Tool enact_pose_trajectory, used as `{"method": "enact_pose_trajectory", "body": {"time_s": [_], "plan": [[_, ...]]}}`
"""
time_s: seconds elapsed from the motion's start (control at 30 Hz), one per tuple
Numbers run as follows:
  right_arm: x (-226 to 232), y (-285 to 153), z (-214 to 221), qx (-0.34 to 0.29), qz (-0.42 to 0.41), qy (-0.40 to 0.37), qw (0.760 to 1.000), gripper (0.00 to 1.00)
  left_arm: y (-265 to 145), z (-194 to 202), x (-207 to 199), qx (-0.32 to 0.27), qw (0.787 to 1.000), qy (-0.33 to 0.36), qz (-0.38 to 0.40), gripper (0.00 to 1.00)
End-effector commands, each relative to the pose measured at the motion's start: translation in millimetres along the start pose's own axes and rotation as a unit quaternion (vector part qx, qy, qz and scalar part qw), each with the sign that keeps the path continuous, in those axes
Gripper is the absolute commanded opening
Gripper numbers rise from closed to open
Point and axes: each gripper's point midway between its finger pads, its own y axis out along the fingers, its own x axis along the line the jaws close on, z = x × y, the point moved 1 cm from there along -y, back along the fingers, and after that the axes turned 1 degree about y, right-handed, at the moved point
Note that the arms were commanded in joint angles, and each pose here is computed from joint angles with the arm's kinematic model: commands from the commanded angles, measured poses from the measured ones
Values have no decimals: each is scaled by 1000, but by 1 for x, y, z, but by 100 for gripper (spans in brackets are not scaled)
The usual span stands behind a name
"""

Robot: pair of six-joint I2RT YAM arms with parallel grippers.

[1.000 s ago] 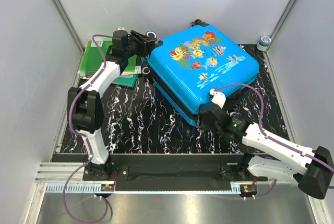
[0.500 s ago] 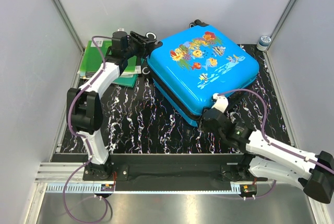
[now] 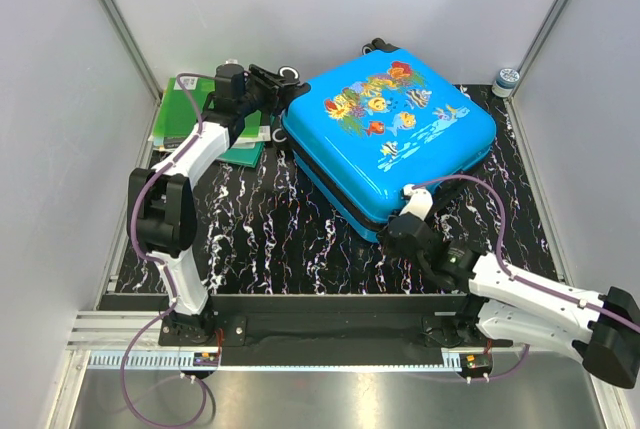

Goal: Pack the luggage
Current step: Zip the luggage at the center of the board.

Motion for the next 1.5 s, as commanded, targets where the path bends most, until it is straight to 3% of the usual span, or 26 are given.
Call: {"method": "enact_pose_trajectory", "body": {"time_s": [0.0,0.43,1.03,1.17,1.3,1.4,1.47], "plan": [[-1,6,-5,-28,4,10,1000,0,-26,-1,-70,0,993,51,110,0],[45,-3,3,-35,-31,-8,999,0,-6,-5,-37,-8,997,52,64,0],[85,2,-17,-62,-47,-31,996,0,-2,2,-29,14,996,44,75,0],[61,-19,-21,-55,-29,-22,998,18,-1,0,-27,19,996,46,71,0],[34,-33,-18,-51,-4,-15,999,47,0,1,-25,21,996,48,65,0],[20,-33,-11,-48,6,-16,999,59,-1,0,-26,21,996,52,66,0],[17,-30,-5,-41,14,-17,999,60,-1,0,-25,20,996,55,62,0]]}}
